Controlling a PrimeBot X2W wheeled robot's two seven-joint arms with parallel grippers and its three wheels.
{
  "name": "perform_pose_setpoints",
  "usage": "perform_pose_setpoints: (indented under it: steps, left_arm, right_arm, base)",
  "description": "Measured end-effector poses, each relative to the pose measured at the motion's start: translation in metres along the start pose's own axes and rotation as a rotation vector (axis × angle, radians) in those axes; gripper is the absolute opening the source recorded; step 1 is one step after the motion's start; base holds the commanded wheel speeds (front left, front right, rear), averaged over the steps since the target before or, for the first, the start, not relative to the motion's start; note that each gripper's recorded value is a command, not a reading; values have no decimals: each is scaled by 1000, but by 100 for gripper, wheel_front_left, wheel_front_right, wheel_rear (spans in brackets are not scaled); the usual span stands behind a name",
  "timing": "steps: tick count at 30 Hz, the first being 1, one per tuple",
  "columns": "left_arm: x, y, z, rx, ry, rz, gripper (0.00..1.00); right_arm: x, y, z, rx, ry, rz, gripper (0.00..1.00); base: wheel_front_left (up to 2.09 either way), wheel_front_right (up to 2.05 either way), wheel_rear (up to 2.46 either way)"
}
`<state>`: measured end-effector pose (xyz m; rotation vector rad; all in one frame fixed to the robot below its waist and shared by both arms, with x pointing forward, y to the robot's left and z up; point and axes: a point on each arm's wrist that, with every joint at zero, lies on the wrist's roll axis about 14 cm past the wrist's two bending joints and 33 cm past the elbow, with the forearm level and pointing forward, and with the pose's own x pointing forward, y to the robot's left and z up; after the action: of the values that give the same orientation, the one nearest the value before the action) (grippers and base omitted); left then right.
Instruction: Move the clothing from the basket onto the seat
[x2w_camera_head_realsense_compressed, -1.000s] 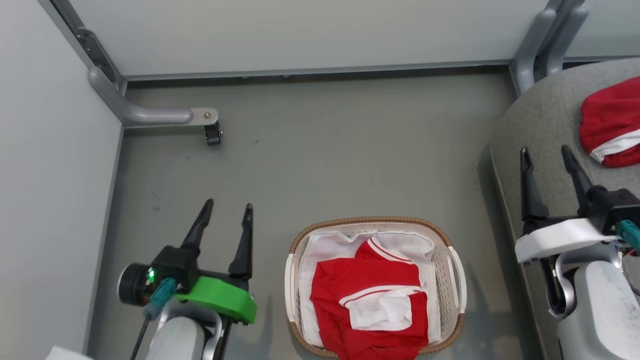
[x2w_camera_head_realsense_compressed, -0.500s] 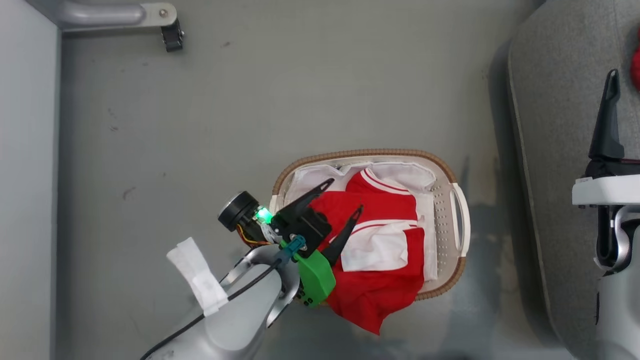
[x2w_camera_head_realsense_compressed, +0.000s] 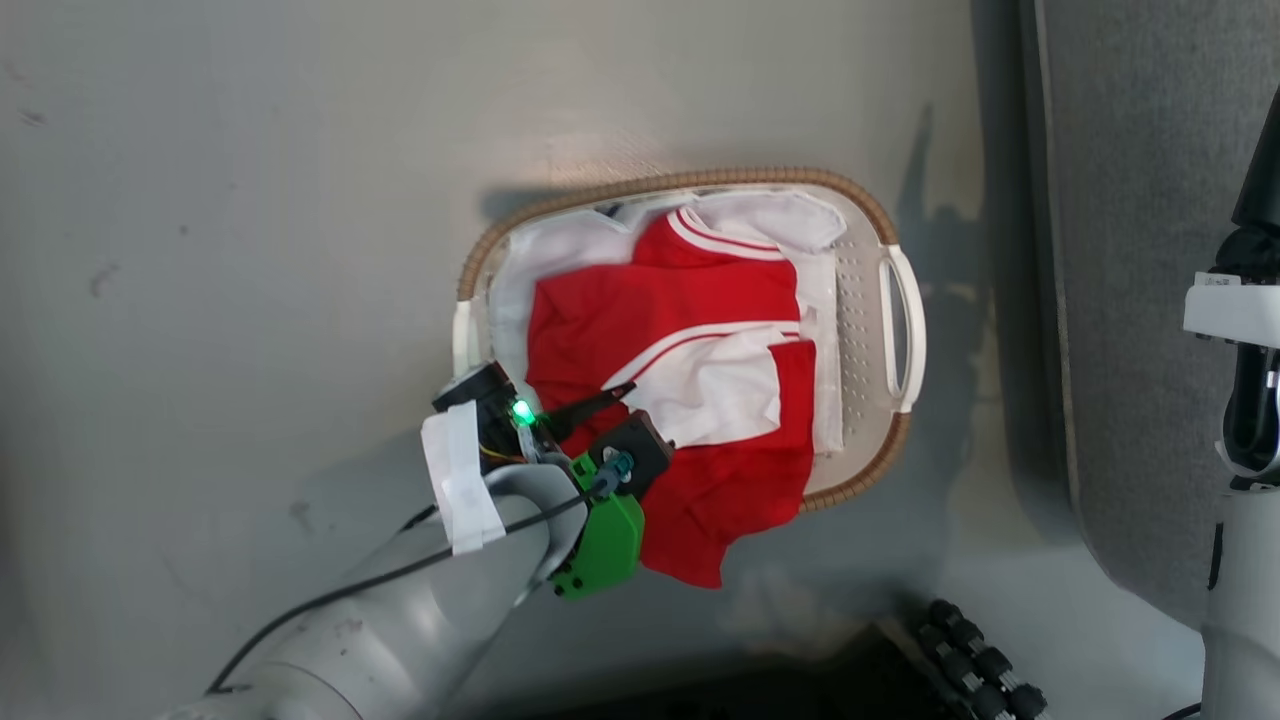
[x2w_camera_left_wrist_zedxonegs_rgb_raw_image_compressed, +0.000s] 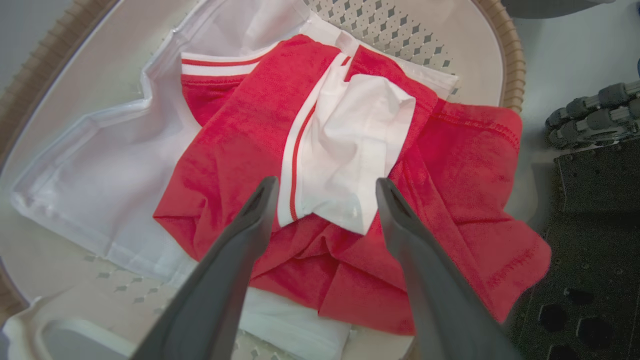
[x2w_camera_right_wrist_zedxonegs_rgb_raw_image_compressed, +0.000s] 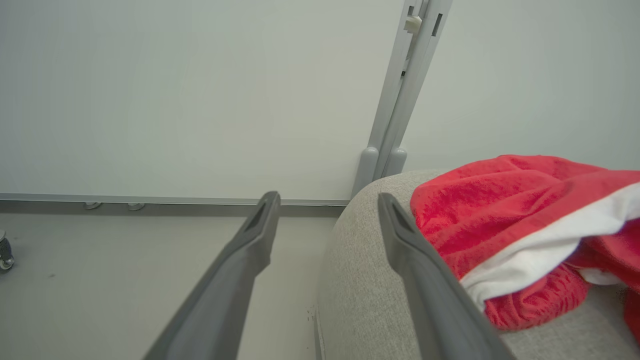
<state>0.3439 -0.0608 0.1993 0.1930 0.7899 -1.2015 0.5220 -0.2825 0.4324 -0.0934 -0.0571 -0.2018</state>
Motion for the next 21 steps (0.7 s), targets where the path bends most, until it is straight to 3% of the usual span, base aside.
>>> perform_pose_setpoints:
  steps: [9,21]
  left_arm:
    - [35,7,-42,18,106,-67,100]
    - [57,20,-69,65,214,-69,100]
  right_arm:
    - [-2,-7,-34,-32,64,-2,100]
    - [-4,-10,-48,-58,93,6,100]
  base:
    - [0,0,0]
    - [0,0,0]
